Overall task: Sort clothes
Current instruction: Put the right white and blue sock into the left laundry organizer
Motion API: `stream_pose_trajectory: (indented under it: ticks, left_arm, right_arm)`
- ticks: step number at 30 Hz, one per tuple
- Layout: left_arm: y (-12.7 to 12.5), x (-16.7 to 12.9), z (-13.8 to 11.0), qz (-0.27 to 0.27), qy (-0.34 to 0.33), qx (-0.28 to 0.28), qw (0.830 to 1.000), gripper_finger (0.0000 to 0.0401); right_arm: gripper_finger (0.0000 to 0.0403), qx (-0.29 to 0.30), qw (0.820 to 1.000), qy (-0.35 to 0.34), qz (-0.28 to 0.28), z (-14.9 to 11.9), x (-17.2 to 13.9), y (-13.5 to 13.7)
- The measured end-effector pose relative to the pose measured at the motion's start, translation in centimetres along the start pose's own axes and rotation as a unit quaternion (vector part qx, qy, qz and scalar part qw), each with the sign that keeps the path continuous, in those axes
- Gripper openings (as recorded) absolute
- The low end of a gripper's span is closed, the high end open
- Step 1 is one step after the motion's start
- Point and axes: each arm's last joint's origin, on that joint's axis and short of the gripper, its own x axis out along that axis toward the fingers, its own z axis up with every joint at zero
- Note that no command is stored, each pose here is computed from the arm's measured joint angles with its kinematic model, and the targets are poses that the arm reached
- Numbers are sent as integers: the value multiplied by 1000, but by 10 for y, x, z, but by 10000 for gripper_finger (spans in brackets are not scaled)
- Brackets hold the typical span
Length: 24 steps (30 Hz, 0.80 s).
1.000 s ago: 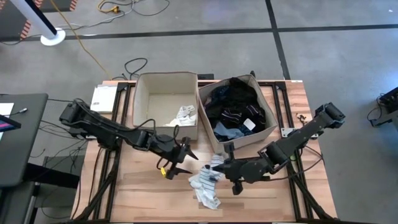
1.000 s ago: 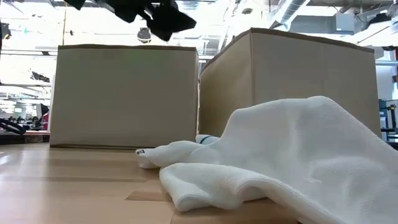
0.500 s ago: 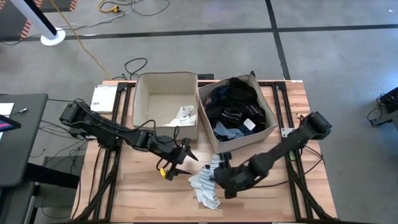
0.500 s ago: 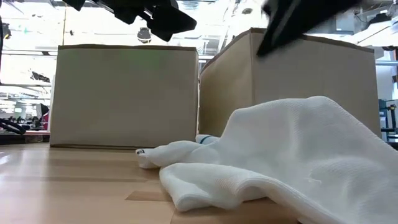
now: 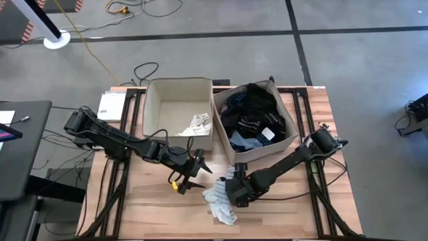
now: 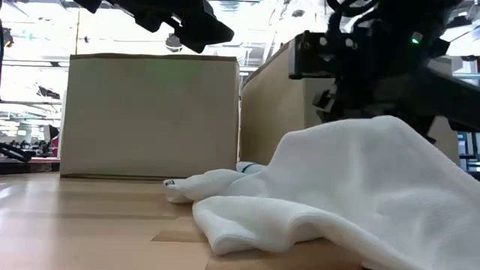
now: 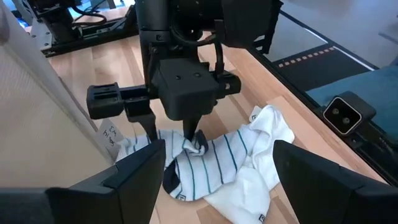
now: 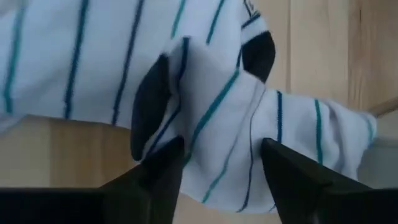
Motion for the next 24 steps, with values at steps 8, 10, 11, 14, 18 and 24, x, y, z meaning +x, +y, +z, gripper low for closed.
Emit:
stream_pose_trajectory:
  ticks: [8,10,11,14,18,24]
  left_arm:
    - [0,0,-1,0,4,3,1000,293]
    - [0,0,-1,0,4,3,1000,293]
    - [0,0,-1,0,4,3,1000,293]
    - [0,0,-1,0,4,4,1000,293]
    - [0,0,-1,0,3,9,1000,293]
    - [1,0,5,4,-24,20,1000,293]
  right_arm:
    - [30,-29,999,-8,10,-2,-7,6]
    - [16,-29,999,-22,14,0,-17,6]
    - [16,-26,999,-32,15,1,-24,6]
    - [10,-22,997,-67,15,3,-47,4]
    - [4,-15,991,-134,11,6,-87,0]
    - [3,-23,974,-224,25,9,-133,-8]
